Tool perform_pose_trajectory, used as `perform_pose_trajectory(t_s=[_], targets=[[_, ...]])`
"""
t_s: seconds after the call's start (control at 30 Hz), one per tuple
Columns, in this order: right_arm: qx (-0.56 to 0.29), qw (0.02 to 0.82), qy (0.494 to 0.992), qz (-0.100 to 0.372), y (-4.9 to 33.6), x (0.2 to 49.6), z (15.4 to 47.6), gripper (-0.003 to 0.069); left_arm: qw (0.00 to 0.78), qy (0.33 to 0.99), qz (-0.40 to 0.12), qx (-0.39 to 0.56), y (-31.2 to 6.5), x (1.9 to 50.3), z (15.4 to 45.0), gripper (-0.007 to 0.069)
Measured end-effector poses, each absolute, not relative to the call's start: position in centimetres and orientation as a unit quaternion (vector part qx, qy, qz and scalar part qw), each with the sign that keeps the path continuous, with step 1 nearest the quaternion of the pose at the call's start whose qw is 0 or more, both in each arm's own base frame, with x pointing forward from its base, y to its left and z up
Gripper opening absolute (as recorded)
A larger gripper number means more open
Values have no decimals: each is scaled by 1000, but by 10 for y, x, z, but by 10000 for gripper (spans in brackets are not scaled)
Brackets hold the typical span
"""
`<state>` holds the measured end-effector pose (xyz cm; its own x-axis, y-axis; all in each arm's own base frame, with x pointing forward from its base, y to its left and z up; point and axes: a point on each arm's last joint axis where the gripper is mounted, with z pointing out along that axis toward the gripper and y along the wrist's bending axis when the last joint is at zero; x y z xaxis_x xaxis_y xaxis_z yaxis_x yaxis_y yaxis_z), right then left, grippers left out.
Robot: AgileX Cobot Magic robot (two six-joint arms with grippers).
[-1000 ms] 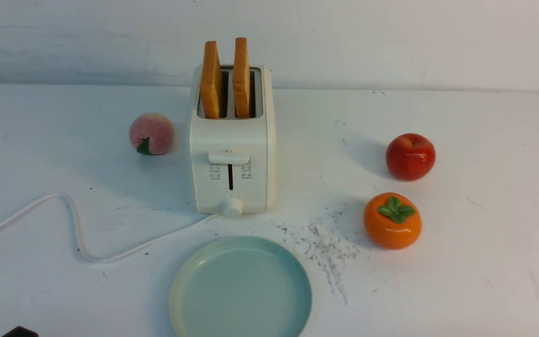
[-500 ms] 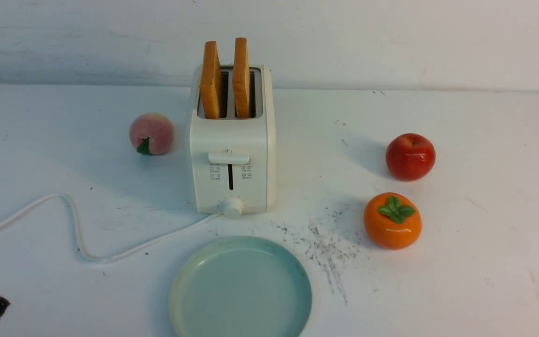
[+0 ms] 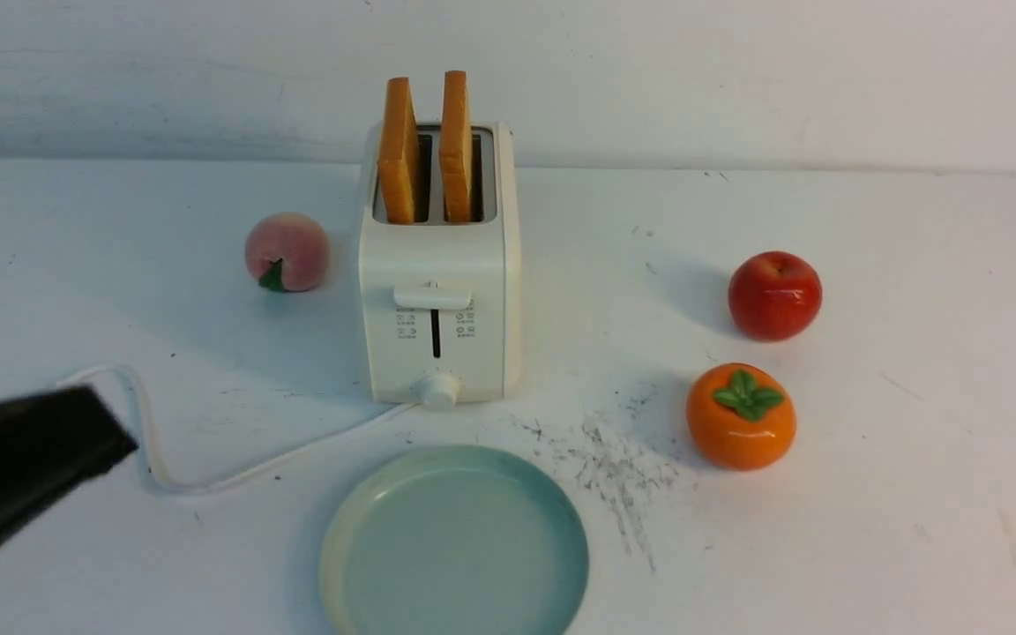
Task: Take toasted bread from bread machine on white table place on plate.
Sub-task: 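Reach for a toast slice standing in the toaster with the left gripper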
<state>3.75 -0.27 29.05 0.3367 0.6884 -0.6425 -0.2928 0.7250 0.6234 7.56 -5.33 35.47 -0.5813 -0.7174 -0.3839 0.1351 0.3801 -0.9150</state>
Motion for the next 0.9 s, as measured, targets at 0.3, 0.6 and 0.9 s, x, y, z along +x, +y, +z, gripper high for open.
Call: perform_pose_trajectory(t_s=[0.3,0.6,0.9], targets=[[128,604,780,100,0,64,359,-18,297,852,-417,-108,-70,185,376,-14],[27,318,943,100,18,114,329,-10,281,899,-326,-80,-69,279,390,25],[-59,240,956,157,45,144,310,-1,299,893,-326,-80,-75,358,401,269]])
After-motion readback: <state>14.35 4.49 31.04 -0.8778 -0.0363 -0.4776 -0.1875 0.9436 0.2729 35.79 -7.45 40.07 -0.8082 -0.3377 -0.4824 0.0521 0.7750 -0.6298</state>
